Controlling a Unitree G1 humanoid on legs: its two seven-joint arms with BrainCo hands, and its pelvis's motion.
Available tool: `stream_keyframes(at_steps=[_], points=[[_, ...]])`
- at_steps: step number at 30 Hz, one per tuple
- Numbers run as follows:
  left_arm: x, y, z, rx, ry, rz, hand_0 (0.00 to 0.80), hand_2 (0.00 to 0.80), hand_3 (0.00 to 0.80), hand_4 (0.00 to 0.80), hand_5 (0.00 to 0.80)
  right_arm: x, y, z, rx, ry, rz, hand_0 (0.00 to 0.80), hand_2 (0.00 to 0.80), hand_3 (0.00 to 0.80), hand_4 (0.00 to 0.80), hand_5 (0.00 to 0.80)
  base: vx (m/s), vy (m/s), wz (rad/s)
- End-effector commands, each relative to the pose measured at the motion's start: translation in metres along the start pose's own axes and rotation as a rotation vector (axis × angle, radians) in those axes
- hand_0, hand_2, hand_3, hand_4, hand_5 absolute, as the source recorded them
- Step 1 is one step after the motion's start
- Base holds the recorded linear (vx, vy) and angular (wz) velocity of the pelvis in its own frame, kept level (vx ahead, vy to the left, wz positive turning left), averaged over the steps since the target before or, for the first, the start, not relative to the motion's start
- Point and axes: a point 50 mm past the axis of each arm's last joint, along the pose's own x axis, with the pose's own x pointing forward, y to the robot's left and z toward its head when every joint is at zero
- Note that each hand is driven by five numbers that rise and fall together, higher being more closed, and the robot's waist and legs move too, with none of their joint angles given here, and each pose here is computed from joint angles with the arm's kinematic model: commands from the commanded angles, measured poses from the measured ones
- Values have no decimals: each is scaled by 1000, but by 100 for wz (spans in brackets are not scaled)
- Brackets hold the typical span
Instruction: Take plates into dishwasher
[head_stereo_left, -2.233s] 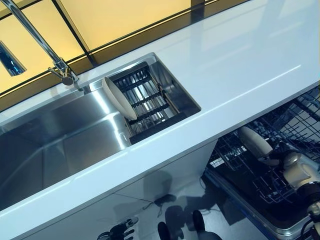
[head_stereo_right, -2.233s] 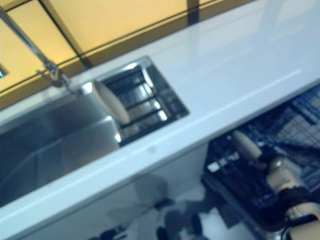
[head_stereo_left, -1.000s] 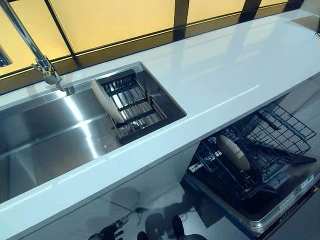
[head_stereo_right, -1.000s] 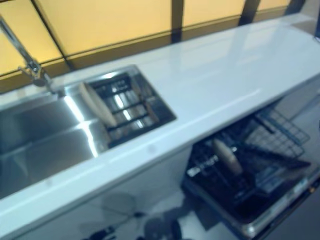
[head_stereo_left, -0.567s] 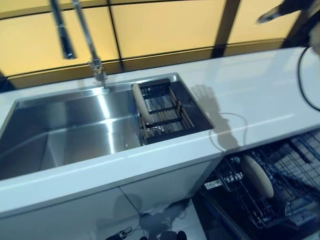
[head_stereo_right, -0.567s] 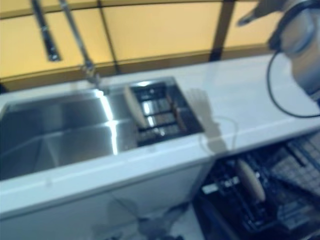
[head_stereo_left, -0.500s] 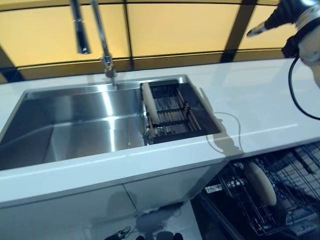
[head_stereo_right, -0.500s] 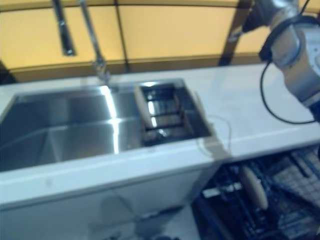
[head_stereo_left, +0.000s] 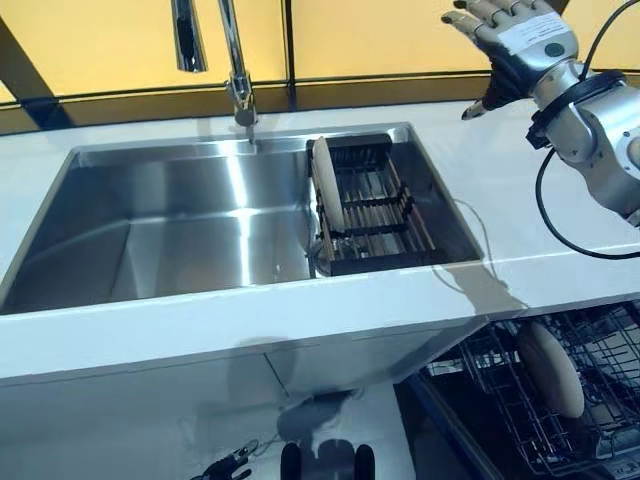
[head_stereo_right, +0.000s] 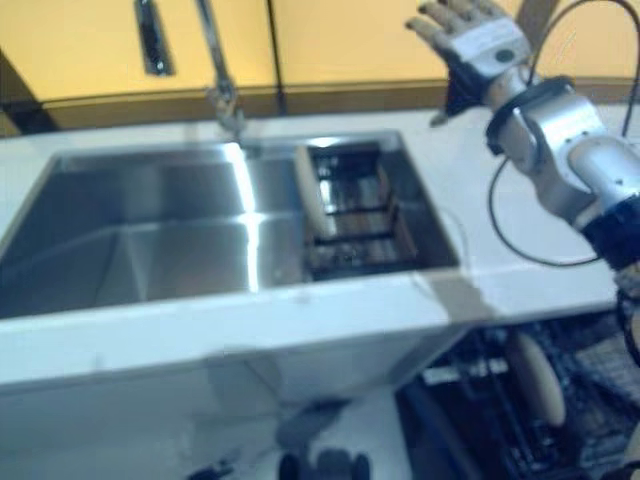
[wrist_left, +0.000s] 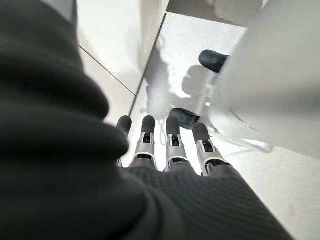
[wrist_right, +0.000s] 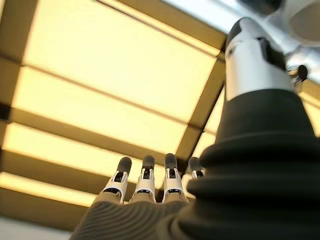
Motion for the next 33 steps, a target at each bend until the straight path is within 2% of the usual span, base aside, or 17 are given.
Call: stream_keyframes(at_steps=[1, 16, 33], points=[[2, -2, 23, -27, -80, -5, 0, 0, 0, 0, 0, 7, -30, -8, -127, -8, -99, 0, 0, 0, 0, 0, -16, 51, 11], [1, -2, 33, -100, -140, -52, 0, 0, 0, 0, 0, 10, -27, 34, -547, -302, -155, 0, 0, 0, 0, 0, -23, 26, 12], [-1, 1, 34, -126, -151, -69, 0, 0, 0, 0, 0, 9, -20, 16, -608, -246, -107, 0, 0, 0, 0, 0, 0, 4, 3]])
